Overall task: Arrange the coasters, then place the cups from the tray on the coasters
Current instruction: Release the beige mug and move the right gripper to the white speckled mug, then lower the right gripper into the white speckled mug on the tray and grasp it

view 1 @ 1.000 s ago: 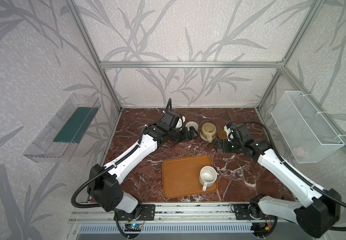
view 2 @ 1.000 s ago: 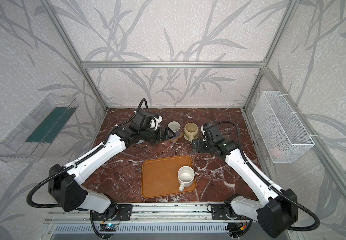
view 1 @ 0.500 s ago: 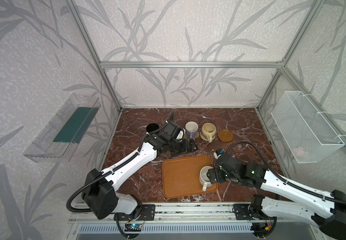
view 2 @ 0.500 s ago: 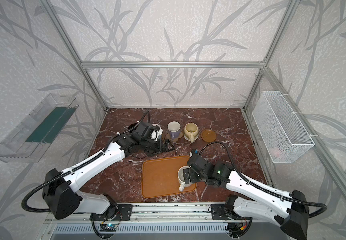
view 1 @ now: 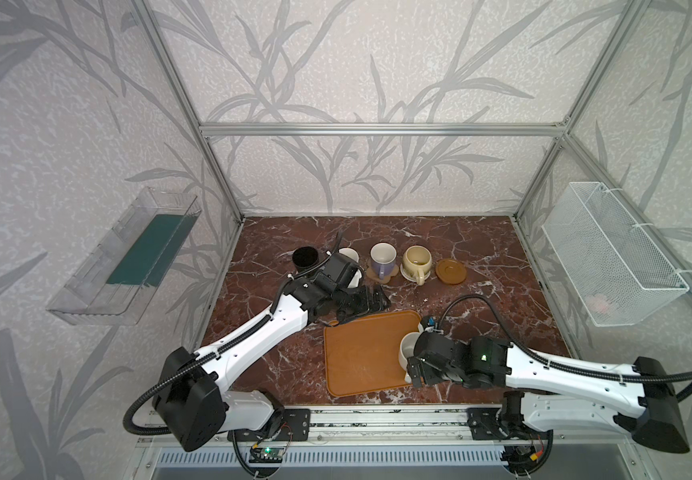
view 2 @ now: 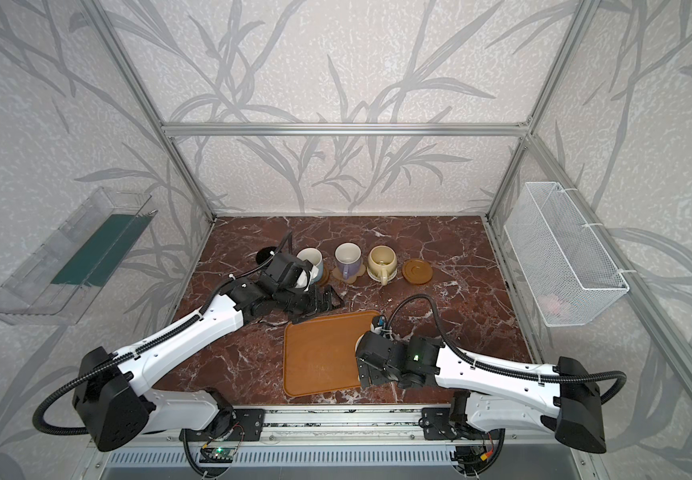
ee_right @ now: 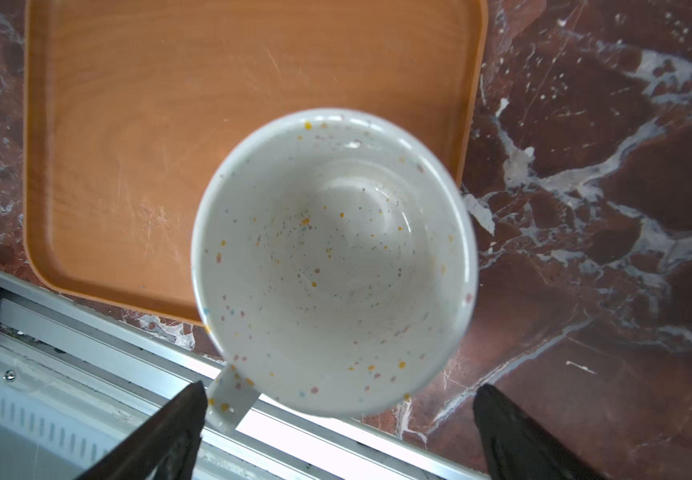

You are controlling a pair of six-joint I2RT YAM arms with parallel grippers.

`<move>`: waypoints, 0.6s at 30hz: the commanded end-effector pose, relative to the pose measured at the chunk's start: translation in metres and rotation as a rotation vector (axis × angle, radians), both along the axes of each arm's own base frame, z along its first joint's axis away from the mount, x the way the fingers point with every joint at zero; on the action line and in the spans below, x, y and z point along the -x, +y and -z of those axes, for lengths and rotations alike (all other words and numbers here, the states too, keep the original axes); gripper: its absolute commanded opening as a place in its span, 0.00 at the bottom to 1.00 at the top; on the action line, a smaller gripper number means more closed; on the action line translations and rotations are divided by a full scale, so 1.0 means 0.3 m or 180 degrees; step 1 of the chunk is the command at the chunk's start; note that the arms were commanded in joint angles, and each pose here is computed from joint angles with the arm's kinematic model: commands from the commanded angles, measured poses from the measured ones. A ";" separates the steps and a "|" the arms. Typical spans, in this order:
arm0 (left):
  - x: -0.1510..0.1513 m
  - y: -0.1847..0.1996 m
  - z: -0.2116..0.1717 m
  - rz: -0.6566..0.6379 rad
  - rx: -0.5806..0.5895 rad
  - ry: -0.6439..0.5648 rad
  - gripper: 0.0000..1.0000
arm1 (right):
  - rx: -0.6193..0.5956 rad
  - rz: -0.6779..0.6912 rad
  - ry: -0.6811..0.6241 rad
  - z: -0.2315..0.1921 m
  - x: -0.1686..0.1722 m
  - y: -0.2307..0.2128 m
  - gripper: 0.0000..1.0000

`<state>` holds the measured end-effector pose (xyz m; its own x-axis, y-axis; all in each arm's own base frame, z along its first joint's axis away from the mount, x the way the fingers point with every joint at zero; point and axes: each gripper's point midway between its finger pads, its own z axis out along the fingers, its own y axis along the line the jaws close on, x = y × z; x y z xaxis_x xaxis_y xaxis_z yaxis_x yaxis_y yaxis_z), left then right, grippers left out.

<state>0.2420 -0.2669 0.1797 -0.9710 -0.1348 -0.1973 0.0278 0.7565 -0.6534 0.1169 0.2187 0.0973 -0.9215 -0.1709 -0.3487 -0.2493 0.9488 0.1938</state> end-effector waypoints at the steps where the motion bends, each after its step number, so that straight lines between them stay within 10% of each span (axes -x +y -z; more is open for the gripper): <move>1: 0.001 0.000 -0.009 -0.0060 0.0044 -0.0030 0.99 | -0.0069 0.0005 0.0012 0.018 0.009 0.036 0.99; 18: 0.002 -0.003 0.013 -0.0100 0.0088 0.0011 0.99 | 0.0454 0.0139 0.0077 0.066 0.010 -0.033 0.95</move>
